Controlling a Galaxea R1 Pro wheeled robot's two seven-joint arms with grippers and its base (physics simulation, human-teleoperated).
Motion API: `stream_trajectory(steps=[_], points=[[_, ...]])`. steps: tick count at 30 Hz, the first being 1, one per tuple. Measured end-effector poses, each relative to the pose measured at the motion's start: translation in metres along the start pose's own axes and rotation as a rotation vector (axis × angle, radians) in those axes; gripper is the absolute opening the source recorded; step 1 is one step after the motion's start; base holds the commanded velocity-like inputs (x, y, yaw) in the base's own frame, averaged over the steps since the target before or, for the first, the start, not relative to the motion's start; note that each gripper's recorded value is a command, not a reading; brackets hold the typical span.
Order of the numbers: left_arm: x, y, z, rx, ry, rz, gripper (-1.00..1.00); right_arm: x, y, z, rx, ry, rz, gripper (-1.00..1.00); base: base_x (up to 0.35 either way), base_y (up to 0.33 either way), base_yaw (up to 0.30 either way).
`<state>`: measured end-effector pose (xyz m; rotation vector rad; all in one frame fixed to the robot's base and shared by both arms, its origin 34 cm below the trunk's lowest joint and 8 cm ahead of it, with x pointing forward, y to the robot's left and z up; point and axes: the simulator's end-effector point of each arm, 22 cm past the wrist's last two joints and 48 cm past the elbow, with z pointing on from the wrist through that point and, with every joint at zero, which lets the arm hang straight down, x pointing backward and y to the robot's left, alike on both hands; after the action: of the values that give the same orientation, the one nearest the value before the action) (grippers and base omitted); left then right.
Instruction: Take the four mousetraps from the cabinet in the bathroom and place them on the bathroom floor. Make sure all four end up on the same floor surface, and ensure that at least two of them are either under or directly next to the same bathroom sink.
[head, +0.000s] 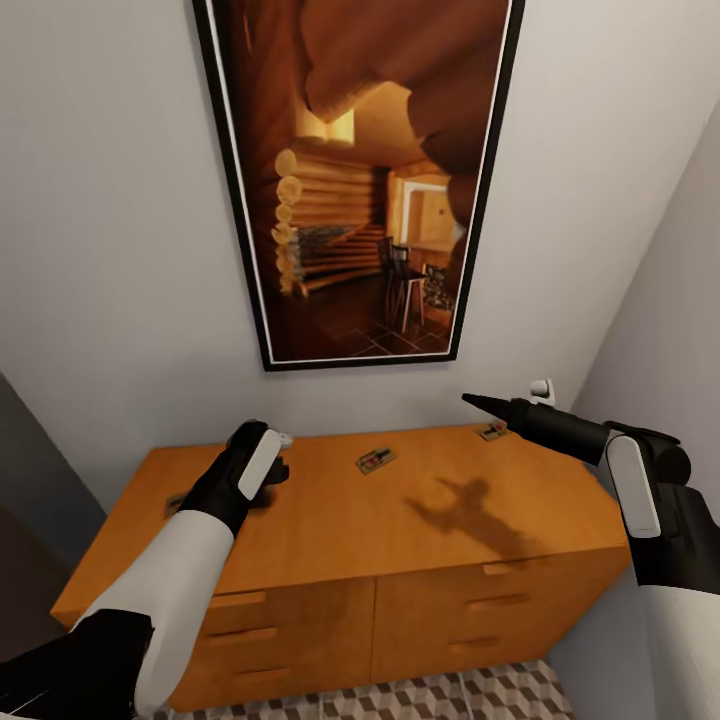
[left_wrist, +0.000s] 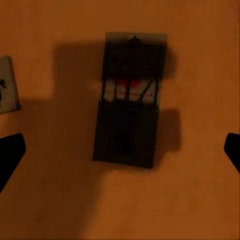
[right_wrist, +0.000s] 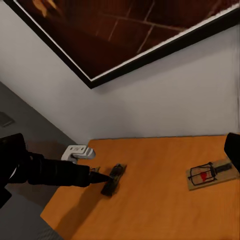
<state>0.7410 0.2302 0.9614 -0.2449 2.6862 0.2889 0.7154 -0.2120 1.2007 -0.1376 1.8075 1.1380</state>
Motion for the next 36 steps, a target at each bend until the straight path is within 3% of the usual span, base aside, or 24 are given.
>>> stream_trajectory(steps=[14, 36], points=[[0.0, 0.001, 0.001, -0.003, 0.0, 0.0, 1.0, 0.0, 0.0, 0.0, 0.0, 0.0, 0.0, 1.0, 0.255, -0.097, 0.0], [0.03, 0.006, 0.024, -0.03, 0.068, 0.007, 1.0, 0.0, -0.001, 0.0, 0.002, 0.001, 0.0, 1.0, 0.021, -0.007, 0.0]])
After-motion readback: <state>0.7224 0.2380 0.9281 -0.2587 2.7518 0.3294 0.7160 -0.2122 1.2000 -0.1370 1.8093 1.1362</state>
